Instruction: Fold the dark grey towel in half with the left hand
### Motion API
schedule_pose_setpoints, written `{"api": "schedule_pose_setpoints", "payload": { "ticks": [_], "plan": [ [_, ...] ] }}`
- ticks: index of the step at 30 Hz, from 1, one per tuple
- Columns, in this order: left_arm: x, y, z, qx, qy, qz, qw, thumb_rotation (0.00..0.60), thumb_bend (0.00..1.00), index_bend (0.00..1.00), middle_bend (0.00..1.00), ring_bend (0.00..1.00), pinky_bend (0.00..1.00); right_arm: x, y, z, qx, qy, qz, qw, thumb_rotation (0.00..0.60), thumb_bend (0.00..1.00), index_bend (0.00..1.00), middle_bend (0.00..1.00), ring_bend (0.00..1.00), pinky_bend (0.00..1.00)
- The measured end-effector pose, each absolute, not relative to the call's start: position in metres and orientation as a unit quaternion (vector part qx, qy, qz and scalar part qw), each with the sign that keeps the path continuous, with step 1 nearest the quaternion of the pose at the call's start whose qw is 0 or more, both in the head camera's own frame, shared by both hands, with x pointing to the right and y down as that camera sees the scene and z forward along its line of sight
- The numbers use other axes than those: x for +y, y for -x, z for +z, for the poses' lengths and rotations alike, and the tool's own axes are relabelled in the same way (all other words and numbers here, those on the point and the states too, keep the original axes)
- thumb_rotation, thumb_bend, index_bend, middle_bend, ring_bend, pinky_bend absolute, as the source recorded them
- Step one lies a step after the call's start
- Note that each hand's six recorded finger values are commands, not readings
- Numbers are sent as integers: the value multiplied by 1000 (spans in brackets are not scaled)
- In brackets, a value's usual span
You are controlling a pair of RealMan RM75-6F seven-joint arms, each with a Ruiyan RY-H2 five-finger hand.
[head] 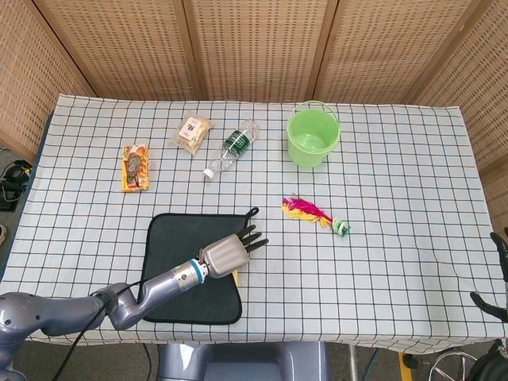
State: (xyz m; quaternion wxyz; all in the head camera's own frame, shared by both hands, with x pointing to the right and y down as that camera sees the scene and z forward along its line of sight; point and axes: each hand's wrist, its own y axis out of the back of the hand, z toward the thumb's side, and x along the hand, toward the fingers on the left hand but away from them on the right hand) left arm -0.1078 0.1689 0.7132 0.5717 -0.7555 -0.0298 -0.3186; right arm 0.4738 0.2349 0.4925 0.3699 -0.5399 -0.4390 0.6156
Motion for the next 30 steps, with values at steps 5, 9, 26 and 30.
{"api": "schedule_pose_setpoints", "payload": {
  "ticks": [5,9,26,30],
  "plan": [
    [162,131,704,-11,756,-327,567,600,444,697,0,0,0,236,-472,491,-439,542,613,371,600,0,0,0,0,0],
    [159,163,693,2,753,-333,568,600,444,699,0,0,0,236,-471,491,-438,543,613,371,600,0,0,0,0,0],
    [177,269,692,16,751,-388,534,600,444,703,0,0,0,237,-465,495,-428,548,614,374,600,0,0,0,0,0],
    [177,288,697,17,748,-403,527,600,445,703,0,0,0,237,-464,497,-426,548,615,374,600,0,0,0,0,0]
  ]
}}
